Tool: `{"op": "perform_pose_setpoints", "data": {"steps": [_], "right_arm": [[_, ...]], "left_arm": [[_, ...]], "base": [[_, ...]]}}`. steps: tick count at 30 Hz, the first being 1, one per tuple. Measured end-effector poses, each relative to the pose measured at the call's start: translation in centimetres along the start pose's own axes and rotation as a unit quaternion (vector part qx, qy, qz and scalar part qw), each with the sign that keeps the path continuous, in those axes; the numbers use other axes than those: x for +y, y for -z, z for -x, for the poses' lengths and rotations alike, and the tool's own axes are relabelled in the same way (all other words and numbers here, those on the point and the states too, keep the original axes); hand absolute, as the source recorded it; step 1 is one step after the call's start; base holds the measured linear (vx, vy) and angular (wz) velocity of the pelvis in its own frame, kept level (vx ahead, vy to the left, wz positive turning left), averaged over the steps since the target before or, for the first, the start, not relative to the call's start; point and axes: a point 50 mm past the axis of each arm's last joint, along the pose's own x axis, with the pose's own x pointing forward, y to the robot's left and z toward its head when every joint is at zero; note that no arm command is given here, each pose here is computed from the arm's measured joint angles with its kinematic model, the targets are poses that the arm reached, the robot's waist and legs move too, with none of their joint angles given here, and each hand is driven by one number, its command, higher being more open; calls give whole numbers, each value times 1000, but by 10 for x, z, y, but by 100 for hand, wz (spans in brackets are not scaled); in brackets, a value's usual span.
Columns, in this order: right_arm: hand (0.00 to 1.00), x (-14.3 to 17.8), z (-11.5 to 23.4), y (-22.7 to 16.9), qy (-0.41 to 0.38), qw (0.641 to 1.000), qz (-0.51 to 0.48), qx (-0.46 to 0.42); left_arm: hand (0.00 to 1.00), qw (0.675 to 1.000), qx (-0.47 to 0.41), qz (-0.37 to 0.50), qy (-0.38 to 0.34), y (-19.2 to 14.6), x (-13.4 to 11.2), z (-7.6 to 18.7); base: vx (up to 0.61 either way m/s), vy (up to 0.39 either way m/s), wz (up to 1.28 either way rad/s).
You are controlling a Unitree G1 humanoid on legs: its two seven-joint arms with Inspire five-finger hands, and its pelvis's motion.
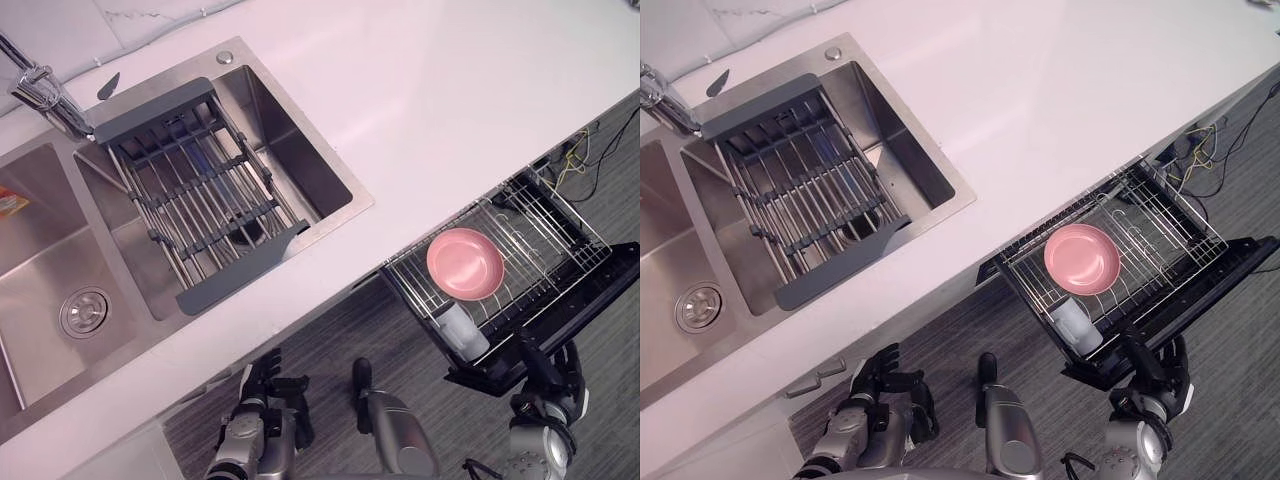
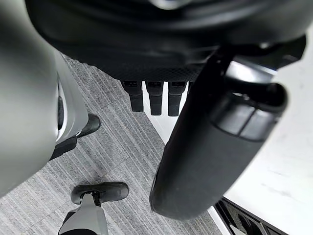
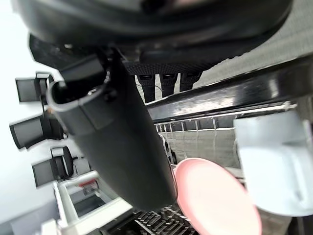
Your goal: Walk over to the sink, pick up the cup, carry it to the dishwasher, place the cup inside the dishwasher, then close the dishwasher door
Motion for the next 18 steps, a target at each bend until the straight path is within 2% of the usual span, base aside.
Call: {"op": "perform_pose_setpoints", "data": {"steps": [8, 18], "right_arm": [[90, 13, 0, -2, -37, 998, -44, 4], [90, 60, 1, 6, -128, 990, -55, 20]], "left_arm": [[90, 1000, 1, -6, 14, 1, 1, 0], [90, 1000, 12, -8, 14, 9, 4, 3]], "base": [[0, -4, 2], [2, -17, 13]]}}
